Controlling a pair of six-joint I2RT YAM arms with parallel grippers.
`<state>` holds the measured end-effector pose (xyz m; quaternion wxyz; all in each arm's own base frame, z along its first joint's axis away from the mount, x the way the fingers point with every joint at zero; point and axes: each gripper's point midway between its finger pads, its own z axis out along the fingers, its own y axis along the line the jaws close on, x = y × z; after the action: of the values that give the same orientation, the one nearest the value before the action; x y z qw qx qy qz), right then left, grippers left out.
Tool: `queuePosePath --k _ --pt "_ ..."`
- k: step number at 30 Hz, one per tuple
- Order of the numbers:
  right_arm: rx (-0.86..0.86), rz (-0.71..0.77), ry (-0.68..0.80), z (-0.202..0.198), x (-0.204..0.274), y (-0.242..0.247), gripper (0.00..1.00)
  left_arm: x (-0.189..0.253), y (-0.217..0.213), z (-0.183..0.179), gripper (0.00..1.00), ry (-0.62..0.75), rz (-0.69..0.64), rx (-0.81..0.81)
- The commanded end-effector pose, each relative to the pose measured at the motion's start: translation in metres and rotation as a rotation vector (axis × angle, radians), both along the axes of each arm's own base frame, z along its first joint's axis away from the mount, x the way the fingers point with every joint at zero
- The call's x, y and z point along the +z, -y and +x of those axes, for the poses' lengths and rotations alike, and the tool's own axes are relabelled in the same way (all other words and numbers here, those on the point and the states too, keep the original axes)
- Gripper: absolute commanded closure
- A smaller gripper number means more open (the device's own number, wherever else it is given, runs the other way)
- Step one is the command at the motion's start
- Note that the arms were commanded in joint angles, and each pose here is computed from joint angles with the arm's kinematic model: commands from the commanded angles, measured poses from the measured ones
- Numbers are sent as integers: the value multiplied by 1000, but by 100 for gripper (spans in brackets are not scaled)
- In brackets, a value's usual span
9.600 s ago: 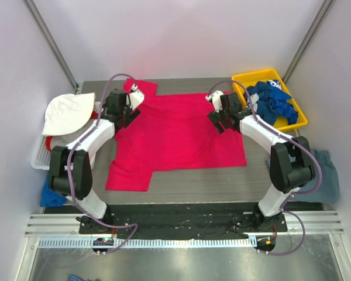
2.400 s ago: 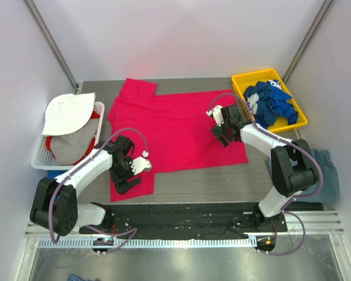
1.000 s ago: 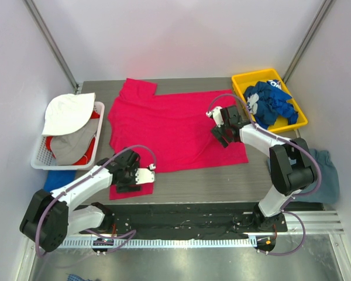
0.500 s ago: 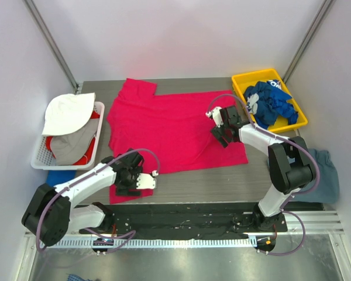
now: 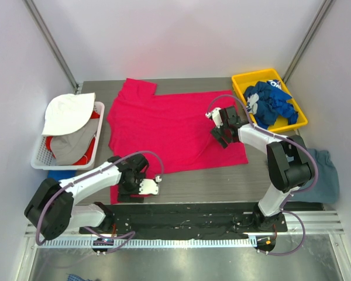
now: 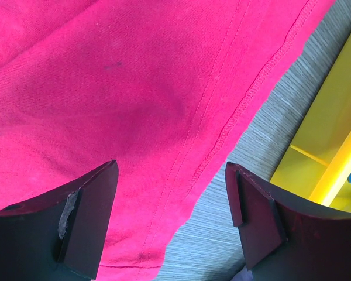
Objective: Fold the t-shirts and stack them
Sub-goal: Flatten the tshirt out
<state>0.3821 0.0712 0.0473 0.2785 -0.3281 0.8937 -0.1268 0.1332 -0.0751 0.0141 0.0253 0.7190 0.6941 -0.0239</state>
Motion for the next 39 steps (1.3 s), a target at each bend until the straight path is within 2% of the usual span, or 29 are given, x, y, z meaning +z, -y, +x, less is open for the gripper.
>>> queuePosePath --k 1,12,21,33,39 --pt "-11 11 63 13 16 -4 19 6 11 -5 25 -64 -22 11" --pt "-11 10 93 12 28 -1 19 3 24 -17 24 -192 -40 28" --pt "-12 6 98 14 27 -1 19 14 32 -24 20 -244 -44 -4" --pt "-12 1 99 16 25 -1 19 31 30 -30 13 -396 47 -59" --pt "-12 5 96 17 22 -2 19 35 30 -38 5 -448 54 -52"
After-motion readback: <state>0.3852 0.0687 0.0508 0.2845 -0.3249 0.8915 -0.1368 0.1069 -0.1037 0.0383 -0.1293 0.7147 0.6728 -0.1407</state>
